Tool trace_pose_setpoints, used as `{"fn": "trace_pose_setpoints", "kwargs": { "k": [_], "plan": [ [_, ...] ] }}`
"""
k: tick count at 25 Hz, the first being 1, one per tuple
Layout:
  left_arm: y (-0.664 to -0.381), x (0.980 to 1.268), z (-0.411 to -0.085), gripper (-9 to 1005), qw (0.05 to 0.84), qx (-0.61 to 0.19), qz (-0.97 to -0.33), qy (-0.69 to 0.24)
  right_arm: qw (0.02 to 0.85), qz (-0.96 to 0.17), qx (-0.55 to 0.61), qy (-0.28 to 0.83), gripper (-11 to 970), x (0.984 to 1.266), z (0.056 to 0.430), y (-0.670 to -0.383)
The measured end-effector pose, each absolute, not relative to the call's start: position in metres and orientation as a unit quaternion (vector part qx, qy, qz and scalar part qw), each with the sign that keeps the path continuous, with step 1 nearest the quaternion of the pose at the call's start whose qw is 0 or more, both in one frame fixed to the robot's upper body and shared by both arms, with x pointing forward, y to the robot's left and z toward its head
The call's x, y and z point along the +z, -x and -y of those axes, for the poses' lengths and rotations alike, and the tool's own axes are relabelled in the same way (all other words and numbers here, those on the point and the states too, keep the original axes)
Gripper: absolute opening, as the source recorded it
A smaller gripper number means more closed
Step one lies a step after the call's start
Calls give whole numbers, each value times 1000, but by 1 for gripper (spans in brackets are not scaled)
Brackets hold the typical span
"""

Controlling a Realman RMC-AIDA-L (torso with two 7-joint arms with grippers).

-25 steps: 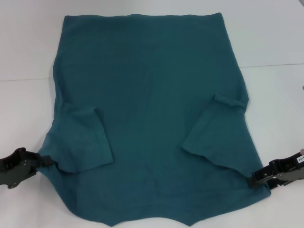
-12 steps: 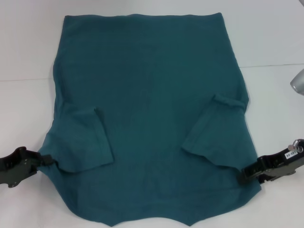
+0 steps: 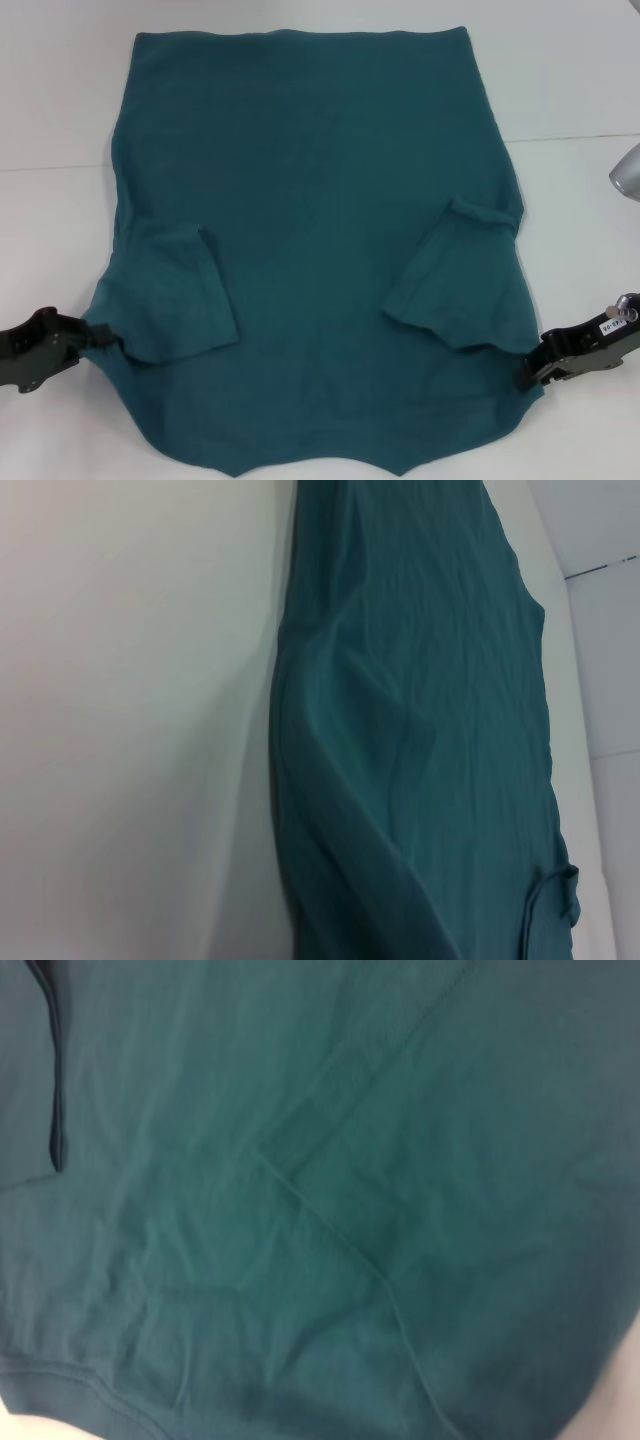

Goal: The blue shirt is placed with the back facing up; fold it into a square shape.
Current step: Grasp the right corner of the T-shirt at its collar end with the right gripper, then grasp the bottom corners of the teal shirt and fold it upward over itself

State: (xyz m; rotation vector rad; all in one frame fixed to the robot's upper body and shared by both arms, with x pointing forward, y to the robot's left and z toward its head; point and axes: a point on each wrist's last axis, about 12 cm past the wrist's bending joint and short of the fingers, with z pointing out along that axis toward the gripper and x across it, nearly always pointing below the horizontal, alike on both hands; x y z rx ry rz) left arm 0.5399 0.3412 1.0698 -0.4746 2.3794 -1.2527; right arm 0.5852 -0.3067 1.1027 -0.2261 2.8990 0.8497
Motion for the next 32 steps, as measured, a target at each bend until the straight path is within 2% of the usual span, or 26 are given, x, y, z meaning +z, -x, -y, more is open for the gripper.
{"fn": "trace_pose_setpoints", "kwargs": {
  "k": [11,19,32],
  "plan": [
    [-529,1076,-349,15,173,-443,-869,138,46,-956,278,85,46,1113,321,-582],
    [-514,1079,-351,15,106,-423,-895,95,28,-953,284,103,48,1130,328,-577],
    [-483,1080,-360,15,33,-414,-907,63,-36,-938,321,123,51,1125,327,-539]
  ]
}}
